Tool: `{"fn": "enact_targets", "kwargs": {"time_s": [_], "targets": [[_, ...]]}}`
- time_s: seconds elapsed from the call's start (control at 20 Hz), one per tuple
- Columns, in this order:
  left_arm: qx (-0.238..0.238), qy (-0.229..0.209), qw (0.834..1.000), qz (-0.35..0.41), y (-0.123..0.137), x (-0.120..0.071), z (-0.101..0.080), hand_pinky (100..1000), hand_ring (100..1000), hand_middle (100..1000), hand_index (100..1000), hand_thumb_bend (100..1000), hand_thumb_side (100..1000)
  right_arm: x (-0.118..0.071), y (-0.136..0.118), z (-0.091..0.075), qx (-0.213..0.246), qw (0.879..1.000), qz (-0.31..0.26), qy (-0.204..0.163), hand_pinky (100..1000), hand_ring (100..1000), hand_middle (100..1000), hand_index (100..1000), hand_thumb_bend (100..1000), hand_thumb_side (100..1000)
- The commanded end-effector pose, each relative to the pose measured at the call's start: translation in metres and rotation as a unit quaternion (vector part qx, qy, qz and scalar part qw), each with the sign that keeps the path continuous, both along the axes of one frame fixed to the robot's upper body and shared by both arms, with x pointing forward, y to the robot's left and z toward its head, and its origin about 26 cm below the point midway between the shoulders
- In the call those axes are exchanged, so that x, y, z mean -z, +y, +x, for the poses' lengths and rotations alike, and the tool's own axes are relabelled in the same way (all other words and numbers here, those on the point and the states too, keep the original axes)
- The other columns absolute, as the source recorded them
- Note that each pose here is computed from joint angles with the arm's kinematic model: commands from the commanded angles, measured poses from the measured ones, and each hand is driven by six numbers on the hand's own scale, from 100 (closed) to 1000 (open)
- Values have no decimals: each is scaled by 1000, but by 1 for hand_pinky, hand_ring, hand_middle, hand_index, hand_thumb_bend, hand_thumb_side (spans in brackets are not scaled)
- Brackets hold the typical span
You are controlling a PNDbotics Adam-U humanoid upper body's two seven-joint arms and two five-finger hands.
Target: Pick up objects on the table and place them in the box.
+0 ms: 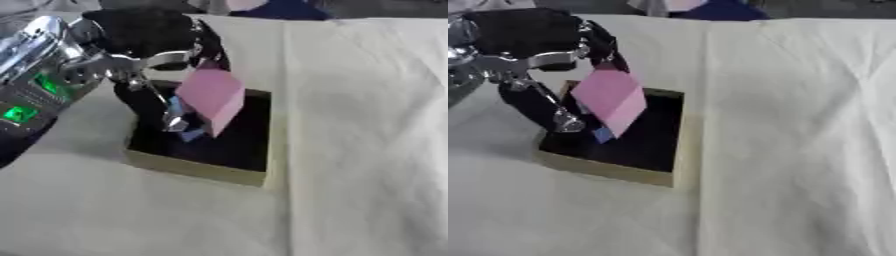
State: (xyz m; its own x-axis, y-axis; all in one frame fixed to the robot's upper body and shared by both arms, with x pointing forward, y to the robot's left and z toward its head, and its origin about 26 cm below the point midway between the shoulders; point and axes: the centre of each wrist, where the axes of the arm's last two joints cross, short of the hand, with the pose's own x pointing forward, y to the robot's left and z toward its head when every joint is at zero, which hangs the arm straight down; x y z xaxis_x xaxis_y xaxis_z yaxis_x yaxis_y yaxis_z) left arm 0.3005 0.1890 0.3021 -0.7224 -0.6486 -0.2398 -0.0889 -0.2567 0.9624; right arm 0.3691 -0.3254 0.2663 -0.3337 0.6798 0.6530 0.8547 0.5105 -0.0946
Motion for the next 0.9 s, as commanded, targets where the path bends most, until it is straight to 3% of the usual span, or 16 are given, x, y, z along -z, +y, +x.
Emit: {"fn": "enact_targets", "kwargs": {"time_s": [0.05,0.35,0.55,0.9], "targets": [[3,-14,1000,-4,2,-2,-3,581,619,537,679,336,201,-11,2,-6,4,1000,-11,-20,790,849,478,720,326,836],[3,-14,999,-32,-4,12,-2,567,606,528,676,263,175,-10,5,-8,2,1000,-9,-22,790,849,478,720,327,836],[14,-22,998,-65,-12,12,-3,553,592,519,674,195,149,-9,6,-8,2,1000,-8,-21,789,849,478,720,329,835],[34,-36,996,-68,-22,9,-4,568,606,531,681,238,158,-10,4,-8,1,1000,-6,-20,789,850,476,719,334,829]]}}
